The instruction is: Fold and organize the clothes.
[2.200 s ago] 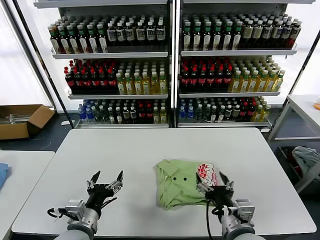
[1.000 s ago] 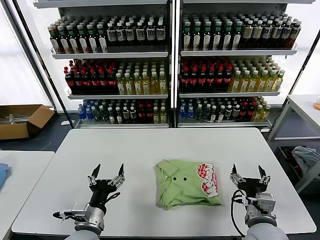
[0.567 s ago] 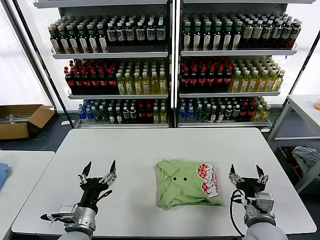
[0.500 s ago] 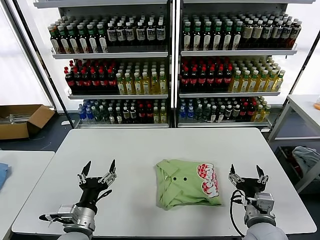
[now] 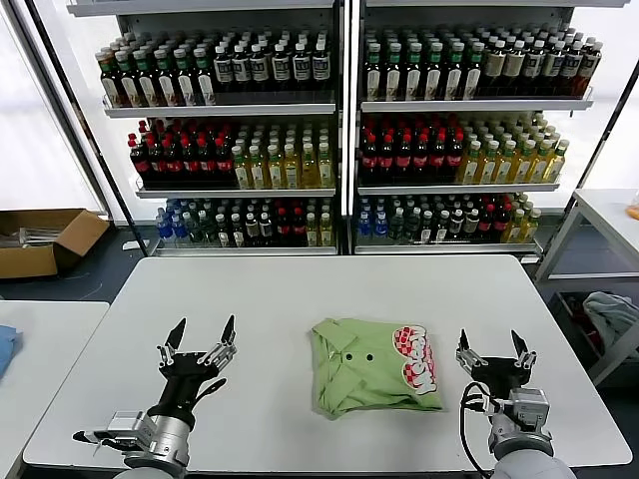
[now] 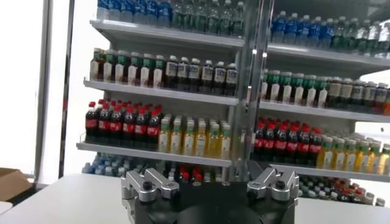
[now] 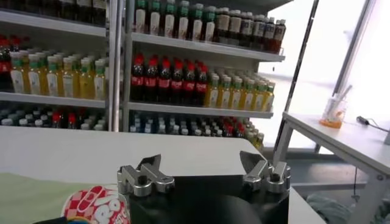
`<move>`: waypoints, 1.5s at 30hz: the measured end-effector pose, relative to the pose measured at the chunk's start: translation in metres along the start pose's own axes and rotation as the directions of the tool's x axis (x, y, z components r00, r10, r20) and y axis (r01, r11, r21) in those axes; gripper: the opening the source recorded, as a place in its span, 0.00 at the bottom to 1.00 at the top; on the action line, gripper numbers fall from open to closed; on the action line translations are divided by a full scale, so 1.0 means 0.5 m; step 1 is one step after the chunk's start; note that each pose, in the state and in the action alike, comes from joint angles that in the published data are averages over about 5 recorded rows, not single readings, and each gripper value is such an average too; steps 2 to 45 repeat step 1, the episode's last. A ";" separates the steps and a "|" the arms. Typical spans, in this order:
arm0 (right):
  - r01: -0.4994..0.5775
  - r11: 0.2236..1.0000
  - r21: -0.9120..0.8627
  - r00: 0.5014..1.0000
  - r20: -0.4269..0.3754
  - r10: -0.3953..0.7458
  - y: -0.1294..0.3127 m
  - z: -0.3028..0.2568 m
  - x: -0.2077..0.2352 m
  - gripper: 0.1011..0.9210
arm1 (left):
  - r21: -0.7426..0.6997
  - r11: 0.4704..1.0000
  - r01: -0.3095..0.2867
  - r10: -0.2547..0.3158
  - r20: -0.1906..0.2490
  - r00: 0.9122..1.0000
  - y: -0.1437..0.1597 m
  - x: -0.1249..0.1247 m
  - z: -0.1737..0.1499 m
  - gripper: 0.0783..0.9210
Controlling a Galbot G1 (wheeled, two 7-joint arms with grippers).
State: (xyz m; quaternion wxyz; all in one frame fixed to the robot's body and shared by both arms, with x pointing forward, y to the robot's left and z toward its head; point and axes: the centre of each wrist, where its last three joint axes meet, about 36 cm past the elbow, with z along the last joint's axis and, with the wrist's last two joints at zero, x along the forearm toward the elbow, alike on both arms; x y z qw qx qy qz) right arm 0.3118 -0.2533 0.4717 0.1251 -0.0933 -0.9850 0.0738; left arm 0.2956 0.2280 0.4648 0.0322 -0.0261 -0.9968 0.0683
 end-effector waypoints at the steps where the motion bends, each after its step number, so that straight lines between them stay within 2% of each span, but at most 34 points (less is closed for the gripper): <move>1: 0.001 1.000 0.000 1.000 0.000 -0.001 0.000 0.000 0.001 0.88 | 0.002 1.000 -0.001 0.001 0.001 1.000 0.000 0.000 0.000 0.88; 45: 0.001 1.000 0.000 1.000 0.000 -0.001 0.000 0.000 0.001 0.88 | 0.002 1.000 -0.001 0.001 0.001 1.000 0.000 0.000 0.000 0.88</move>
